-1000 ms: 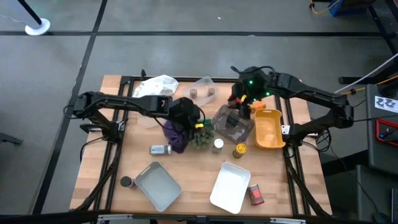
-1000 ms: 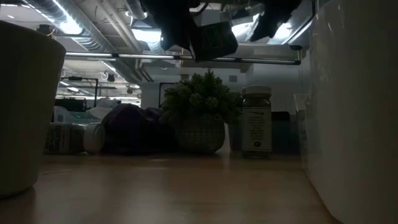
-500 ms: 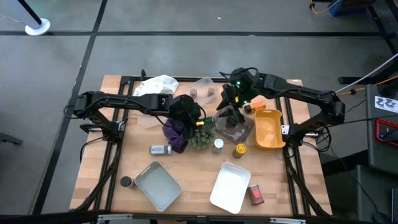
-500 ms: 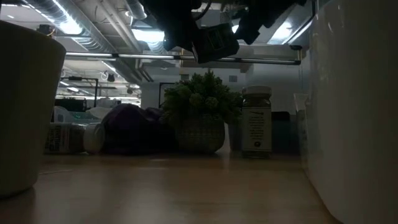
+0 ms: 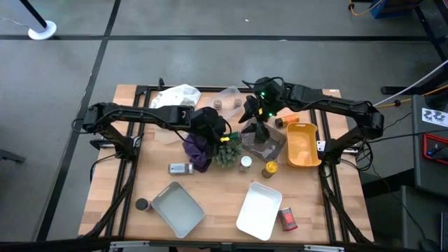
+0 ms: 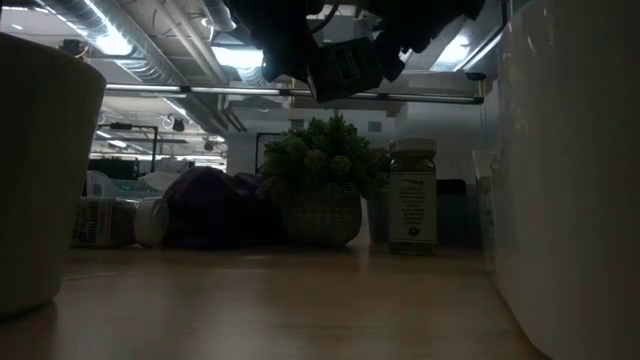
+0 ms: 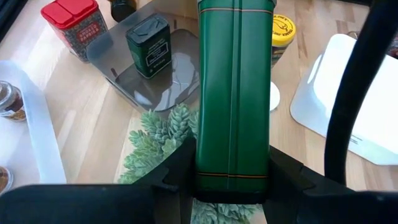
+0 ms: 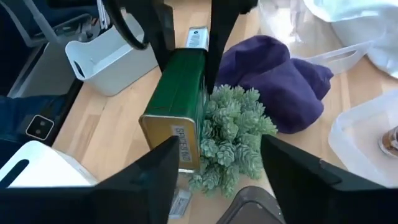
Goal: Sort spices by type
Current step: Put the green seasoning can into the black bin
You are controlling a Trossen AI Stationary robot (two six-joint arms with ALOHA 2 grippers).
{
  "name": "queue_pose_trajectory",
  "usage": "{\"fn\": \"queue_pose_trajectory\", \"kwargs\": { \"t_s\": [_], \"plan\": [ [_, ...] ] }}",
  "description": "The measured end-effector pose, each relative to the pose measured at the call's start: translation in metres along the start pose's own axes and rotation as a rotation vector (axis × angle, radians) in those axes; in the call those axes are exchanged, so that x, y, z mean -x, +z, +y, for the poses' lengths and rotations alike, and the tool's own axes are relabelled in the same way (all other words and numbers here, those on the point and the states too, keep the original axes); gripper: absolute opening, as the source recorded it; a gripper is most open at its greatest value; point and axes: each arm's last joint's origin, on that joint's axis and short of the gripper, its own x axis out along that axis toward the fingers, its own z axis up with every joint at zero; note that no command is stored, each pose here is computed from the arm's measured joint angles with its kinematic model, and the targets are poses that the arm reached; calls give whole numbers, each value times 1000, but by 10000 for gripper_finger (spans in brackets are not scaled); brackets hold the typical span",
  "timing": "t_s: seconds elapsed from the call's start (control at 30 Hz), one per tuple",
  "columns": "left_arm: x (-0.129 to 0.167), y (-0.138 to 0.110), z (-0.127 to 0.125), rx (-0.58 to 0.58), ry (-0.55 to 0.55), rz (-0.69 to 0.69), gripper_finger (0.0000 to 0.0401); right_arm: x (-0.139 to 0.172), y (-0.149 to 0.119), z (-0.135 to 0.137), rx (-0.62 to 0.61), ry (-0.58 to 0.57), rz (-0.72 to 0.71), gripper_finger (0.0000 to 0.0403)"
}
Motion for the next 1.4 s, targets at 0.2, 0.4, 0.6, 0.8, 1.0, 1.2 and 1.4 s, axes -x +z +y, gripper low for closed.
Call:
{"fn": "queue_pose_trajectory", "kwargs": {
  "t_s": [0.2, 0.4, 0.6, 0.8, 1.0, 1.2, 1.4],
  "plan": [
    [0, 0, 0, 0, 1, 0, 119, -2, 5, 3, 34, 1, -34, 278],
    [0, 0, 0, 0, 1, 0, 119, -9, 14, 14, 151, -10, -84, 284],
    [0, 0, 0, 0, 3, -5, 119, -16, 16, 25, 182, -145, -47, 284],
    [-1, 1, 0, -1, 9, -10, 119, -20, 11, 32, 173, -192, 28, 285],
    [-1, 1, 0, -1, 9, -11, 119, -20, 5, 32, 136, -197, 91, 285],
    [-1, 2, 0, -15, 9, -30, 119, -24, -2, 31, 83, -192, 116, 285],
    [0, 4, 0, -16, 8, -42, 119, -29, -9, 30, 73, -187, 143, 285]
  ]
}}
